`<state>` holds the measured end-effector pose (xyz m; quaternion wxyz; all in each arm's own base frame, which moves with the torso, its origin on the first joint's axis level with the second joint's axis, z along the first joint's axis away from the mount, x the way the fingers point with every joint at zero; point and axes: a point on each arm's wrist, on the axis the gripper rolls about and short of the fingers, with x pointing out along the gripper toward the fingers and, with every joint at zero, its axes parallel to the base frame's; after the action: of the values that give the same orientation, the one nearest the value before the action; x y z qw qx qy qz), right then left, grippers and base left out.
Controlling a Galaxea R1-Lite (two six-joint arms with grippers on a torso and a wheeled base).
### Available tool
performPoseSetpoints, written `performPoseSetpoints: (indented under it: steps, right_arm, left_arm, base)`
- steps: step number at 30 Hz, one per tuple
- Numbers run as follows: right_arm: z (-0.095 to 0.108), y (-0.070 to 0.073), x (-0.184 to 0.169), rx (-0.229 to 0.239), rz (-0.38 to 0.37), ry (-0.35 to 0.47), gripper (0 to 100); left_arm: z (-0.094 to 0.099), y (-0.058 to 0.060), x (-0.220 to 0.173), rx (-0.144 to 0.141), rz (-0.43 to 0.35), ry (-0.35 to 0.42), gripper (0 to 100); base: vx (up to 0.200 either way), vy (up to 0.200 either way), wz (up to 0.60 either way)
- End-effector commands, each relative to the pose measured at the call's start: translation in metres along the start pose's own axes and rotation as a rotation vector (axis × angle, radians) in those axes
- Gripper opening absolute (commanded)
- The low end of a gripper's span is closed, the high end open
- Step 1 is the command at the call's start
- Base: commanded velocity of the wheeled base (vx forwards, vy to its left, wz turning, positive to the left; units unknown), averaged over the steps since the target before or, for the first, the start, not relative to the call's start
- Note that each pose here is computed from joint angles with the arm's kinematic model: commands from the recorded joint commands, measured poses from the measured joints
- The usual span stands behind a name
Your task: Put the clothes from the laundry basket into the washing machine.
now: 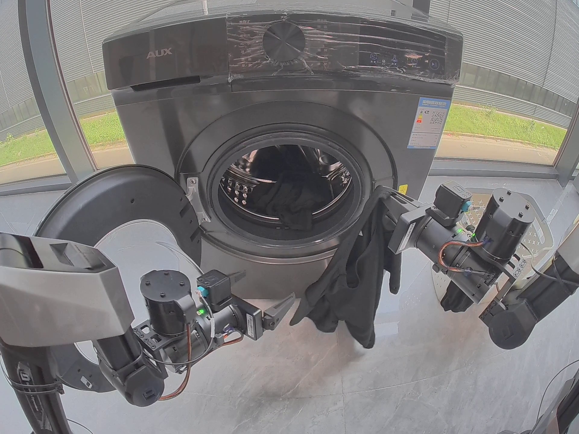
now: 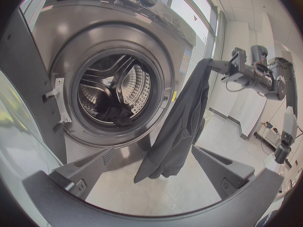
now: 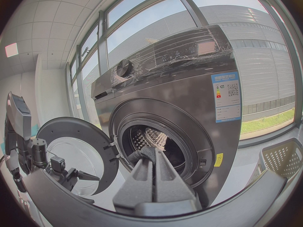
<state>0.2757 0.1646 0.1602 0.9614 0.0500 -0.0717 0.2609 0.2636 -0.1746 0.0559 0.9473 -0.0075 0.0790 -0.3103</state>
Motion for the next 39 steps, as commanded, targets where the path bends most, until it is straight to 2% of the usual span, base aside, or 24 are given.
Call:
performPoseSetpoints:
  steps: [1,4,6,10,17,22,32,39]
  right_arm:
    - [0.000,0.002,0.001,0.001,0.007,-0.001,0]
    - [0.000,0.003,0.001,0.001,0.009,-0.002,0]
    - [0.000,0.005,0.001,0.004,0.015,-0.002,0]
    - [-0.002,0.011,0.001,0.007,0.032,0.007,0]
    - [-0.003,0.013,0.001,0.007,0.037,0.009,0]
    - [-0.003,0.013,0.001,0.009,0.037,0.010,0]
    - [-0.003,0.015,0.001,0.015,0.041,0.014,0]
    - [-0.003,0.016,0.000,0.021,0.044,0.014,0]
  left_arm:
    - [-0.024,0.001,0.017,0.010,0.000,0.057,100]
    - [-0.026,0.000,0.020,0.012,-0.012,0.059,100]
    - [-0.026,-0.002,0.022,0.010,-0.062,0.057,100]
    - [-0.028,-0.002,0.029,0.009,-0.104,0.053,100]
    - [-0.031,0.002,0.046,0.013,-0.092,0.024,100]
    - [-0.040,0.001,0.058,0.044,-0.080,0.027,100]
    - [-0.048,0.006,0.080,0.050,-0.072,-0.004,100]
    - [-0.055,0.002,0.085,0.060,-0.097,0.003,100]
  base:
    - [0.000,0.000,0.00]
    - [0.000,0.000,0.00]
    - [0.000,0.000,0.00]
    - [0.000,0.000,0.00]
    - [0.000,0.000,0.00]
    - [0.000,0.000,0.00]
    - [0.000,0.000,0.00]
    - [0.000,0.000,0.00]
